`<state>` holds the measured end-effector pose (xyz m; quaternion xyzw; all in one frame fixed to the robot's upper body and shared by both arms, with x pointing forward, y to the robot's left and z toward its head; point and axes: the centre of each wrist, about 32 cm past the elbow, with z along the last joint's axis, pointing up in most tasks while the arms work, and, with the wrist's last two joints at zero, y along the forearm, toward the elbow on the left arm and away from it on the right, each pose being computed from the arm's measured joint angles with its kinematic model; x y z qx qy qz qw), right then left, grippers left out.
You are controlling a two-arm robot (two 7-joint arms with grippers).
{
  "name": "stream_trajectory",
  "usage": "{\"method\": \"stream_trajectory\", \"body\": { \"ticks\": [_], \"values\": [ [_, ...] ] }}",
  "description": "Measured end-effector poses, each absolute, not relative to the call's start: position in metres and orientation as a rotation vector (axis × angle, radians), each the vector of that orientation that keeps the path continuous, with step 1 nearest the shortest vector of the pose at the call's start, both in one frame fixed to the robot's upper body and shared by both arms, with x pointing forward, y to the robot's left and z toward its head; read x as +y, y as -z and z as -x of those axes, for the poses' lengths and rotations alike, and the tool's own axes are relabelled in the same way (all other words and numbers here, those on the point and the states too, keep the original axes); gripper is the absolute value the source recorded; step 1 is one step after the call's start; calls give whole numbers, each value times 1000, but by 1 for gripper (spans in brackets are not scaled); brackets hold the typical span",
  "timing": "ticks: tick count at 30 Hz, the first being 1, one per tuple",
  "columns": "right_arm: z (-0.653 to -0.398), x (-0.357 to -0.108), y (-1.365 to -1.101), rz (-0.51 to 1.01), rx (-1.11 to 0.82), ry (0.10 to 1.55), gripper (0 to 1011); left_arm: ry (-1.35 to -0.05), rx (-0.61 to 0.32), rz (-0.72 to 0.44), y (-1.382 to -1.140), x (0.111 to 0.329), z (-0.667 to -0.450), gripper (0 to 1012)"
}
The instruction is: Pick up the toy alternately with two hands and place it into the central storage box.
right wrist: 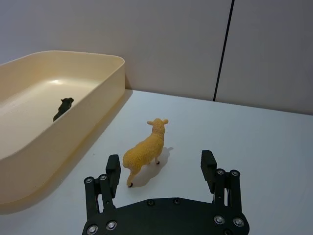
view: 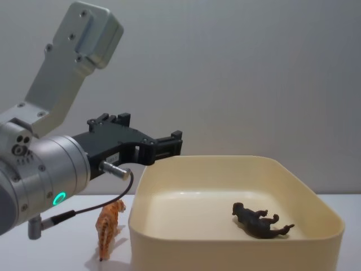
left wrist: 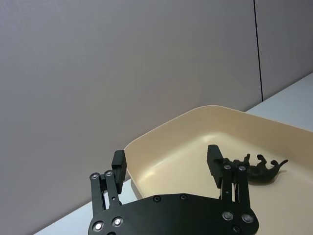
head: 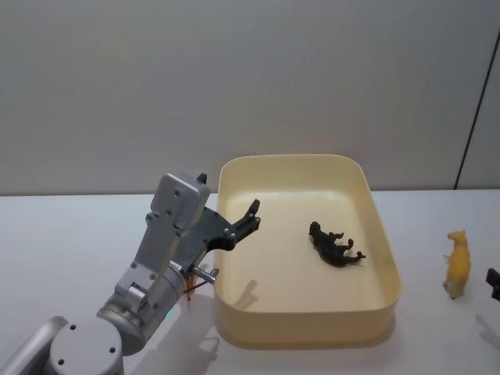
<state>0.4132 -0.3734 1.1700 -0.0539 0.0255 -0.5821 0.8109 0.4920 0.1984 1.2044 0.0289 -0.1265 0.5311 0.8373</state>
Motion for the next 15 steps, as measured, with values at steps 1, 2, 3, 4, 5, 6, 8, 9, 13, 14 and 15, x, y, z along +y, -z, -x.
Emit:
{"method": "stream_trajectory", "body": {
  "ticks": [1, 2, 3, 4, 5, 6, 8, 9, 13, 14, 15],
  "values": [
    [-414, -372, -1169, 119, 62, 1250, 1001, -1124, -268, -61, -1204, 198, -492, 1001],
    [-415, -371, -1168, 121, 66, 1252, 1001, -1124, -268, -61, -1204, 198, -492, 1001],
    [-416, -370, -1168, 125, 70, 1256, 1001, -1124, -268, -61, -1204, 198, -492, 1001],
    [-416, -369, -1167, 125, 72, 1257, 1001, -1124, -268, -61, -1204, 198, -492, 1001],
    [-418, -366, -1166, 131, 78, 1262, 1001, -1124, -268, -61, -1204, 198, -492, 1001],
    [-419, -365, -1166, 134, 81, 1264, 1001, -1124, -268, -61, -1204, 198, -492, 1001],
    [-422, -361, -1164, 143, 90, 1269, 1001, -1124, -268, -61, -1204, 198, -492, 1001],
    [-423, -360, -1164, 146, 92, 1270, 1001, -1124, -268, -61, -1204, 198, -492, 1001],
    [-430, -352, -1162, 159, 104, 1273, 1001, -1124, -268, -61, -1204, 198, -492, 1001],
    [-433, -350, -1161, 164, 108, 1273, 1001, -1124, -268, -61, -1204, 198, -492, 1001],
    [-435, -348, -1162, 168, 109, 1273, 1001, -1124, -268, -61, -1204, 198, -492, 1001]
  ]
}}
